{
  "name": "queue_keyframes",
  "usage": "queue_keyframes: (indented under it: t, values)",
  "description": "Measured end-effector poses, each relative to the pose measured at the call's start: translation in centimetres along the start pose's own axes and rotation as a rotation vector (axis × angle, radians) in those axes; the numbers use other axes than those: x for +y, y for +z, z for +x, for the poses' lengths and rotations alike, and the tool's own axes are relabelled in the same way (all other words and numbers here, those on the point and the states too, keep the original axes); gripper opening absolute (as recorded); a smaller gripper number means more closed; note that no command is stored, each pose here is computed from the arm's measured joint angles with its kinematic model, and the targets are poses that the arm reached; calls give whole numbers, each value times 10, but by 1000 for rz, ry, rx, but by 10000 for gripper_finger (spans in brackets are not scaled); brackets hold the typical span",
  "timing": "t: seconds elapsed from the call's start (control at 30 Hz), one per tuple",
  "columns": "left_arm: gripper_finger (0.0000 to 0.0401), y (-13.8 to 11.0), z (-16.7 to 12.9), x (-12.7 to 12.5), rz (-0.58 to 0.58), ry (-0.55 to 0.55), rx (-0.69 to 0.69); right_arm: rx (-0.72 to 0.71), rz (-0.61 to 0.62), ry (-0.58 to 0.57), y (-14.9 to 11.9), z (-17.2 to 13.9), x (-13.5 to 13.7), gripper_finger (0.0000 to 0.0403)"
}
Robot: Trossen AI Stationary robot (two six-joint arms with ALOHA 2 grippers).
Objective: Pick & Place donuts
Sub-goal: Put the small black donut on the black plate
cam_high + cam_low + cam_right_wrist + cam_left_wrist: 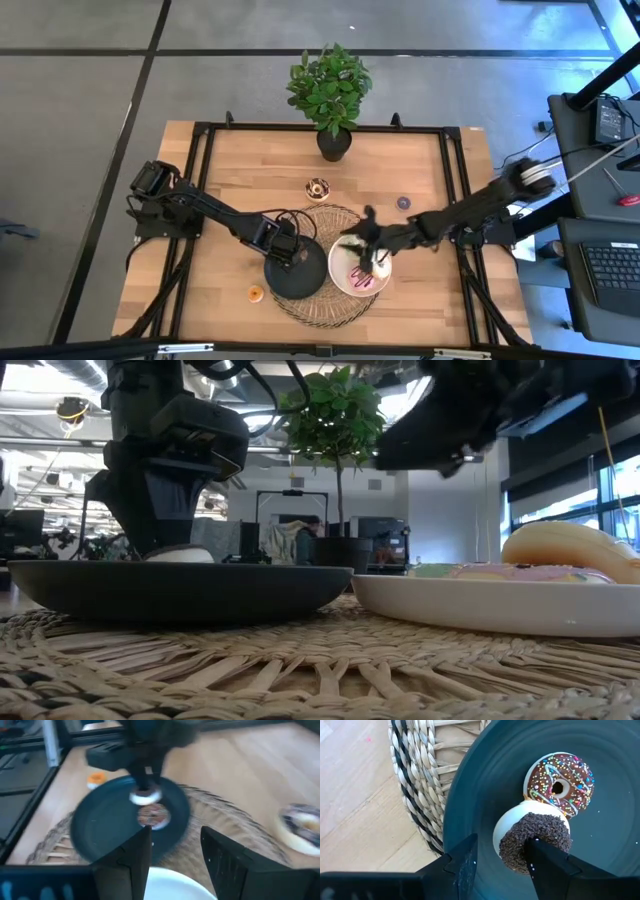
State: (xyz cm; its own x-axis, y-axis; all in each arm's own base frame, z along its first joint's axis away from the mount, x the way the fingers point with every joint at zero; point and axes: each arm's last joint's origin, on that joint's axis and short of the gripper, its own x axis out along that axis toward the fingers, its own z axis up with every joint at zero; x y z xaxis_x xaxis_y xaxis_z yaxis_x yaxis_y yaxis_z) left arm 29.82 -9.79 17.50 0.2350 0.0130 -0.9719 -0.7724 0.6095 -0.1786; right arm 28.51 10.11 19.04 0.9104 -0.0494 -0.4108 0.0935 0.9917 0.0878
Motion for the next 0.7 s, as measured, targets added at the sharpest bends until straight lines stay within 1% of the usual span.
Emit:
queue_keyframes:
  t: [0.13,0.3,0.37,0.53,0.63,0.7]
  values:
    - [157,0,0,0,-1,0,0,9,-33,29,2,30,15,172]
    - [159,0,0,0,-1,-3,10,-2,-83,31,14,64,32,172]
    - [160,-1,0,0,-1,-5,19,-4,-100,53,18,77,40,172]
    - [159,-1,0,0,-2,-5,38,13,-100,144,22,102,54,172]
    - [161,-2,0,1,0,4,34,36,-105,164,20,116,61,172]
    - [162,-1,0,1,-6,8,23,69,-115,157,20,121,63,172]
